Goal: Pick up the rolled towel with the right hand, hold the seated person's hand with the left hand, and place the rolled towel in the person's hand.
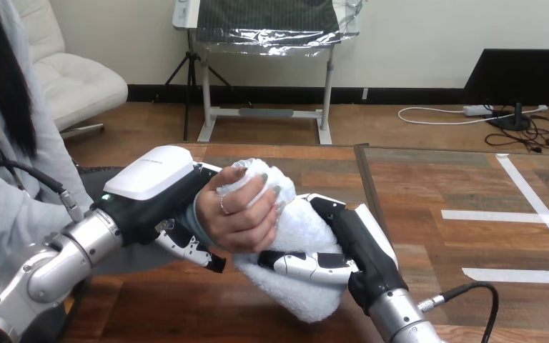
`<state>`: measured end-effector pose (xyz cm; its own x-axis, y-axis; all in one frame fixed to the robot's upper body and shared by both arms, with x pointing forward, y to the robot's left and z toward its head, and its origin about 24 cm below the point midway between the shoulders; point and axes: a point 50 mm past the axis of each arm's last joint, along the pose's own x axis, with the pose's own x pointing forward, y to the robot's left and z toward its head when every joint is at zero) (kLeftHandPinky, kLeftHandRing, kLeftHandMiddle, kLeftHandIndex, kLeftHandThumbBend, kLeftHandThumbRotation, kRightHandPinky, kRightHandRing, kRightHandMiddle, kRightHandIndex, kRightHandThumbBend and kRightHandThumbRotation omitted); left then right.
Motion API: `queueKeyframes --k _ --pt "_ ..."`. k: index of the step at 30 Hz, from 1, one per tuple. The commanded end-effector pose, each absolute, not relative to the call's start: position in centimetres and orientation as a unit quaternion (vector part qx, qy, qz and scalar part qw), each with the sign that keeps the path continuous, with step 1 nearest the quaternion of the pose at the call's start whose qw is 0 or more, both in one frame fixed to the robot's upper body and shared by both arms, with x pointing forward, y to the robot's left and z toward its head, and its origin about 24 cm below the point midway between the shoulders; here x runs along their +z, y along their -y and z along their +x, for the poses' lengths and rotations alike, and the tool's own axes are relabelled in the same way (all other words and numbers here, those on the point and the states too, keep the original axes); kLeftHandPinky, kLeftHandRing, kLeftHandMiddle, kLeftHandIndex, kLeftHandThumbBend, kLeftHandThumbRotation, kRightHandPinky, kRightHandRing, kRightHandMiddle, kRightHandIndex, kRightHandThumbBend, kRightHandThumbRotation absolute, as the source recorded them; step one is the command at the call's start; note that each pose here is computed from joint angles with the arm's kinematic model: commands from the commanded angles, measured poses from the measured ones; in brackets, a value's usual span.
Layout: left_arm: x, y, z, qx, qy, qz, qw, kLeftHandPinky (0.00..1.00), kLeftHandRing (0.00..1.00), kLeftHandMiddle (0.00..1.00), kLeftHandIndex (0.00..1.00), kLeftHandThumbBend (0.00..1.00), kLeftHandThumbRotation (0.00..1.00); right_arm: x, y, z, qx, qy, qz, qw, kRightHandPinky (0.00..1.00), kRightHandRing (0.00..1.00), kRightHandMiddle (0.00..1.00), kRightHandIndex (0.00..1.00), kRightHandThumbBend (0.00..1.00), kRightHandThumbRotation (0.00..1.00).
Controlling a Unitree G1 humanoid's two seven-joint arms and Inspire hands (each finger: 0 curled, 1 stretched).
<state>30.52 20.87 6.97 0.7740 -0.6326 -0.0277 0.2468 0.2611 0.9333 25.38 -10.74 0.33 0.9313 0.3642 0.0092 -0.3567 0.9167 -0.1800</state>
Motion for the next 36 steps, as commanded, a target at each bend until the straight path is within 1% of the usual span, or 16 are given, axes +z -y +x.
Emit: queueKeyframes --k 1,5,6,7,11,16,25,32,36 --pt "8.9 -20.4 30.9 -0.268 0.216 0.538 0.77 0.72 0.74 0.75 0.79 1.0 0.29 2.9 9.7 26.6 0.21 0.075 -0.105 0.969 0.86 0.84 0.82 0.9 0.77 0.42" --pt "8.9 -20.5 30.8 -0.269 0.209 0.543 0.768 0.79 0.79 0.8 0.83 1.0 0.32 2.8 9.8 26.5 0.218 0.073 -0.123 0.965 0.89 0.86 0.83 0.91 0.77 0.48" --pt "8.9 -20.5 30.8 -0.269 0.208 0.544 0.767 0.81 0.82 0.82 0.85 1.0 0.34 2.8 9.9 26.5 0.22 0.074 -0.128 0.964 0.9 0.86 0.83 0.92 0.77 0.53" --pt "8.9 -20.5 30.8 -0.269 0.207 0.545 0.767 0.82 0.82 0.83 0.86 1.0 0.34 2.8 9.9 26.5 0.22 0.075 -0.131 0.964 0.9 0.86 0.84 0.92 0.76 0.54" --pt "8.7 -20.5 30.7 -0.269 0.202 0.548 0.766 0.85 0.85 0.86 0.89 1.0 0.37 2.8 10.0 26.5 0.224 0.07 -0.133 0.963 0.91 0.87 0.84 0.92 0.77 0.59" --pt "8.6 -20.5 30.6 -0.268 0.199 0.549 0.766 0.86 0.87 0.89 0.91 1.0 0.42 2.6 10.1 26.5 0.229 0.065 -0.142 0.961 0.91 0.88 0.85 0.93 0.78 0.66" --pt "8.2 -20.6 30.5 -0.28 0.181 0.542 0.771 0.85 0.85 0.88 0.91 1.0 0.46 2.4 10.3 26.4 0.235 0.058 -0.144 0.959 0.9 0.88 0.85 0.94 0.81 0.74" --pt "7.9 -20.6 30.5 -0.285 0.171 0.542 0.771 0.85 0.85 0.87 0.91 1.0 0.46 2.3 10.5 26.3 0.238 0.054 -0.145 0.959 0.89 0.87 0.85 0.93 0.82 0.75" --pt "7.7 -20.7 30.4 -0.287 0.163 0.541 0.774 0.85 0.87 0.89 0.91 1.0 0.45 2.2 10.5 26.2 0.241 0.051 -0.143 0.959 0.88 0.87 0.85 0.93 0.83 0.75"
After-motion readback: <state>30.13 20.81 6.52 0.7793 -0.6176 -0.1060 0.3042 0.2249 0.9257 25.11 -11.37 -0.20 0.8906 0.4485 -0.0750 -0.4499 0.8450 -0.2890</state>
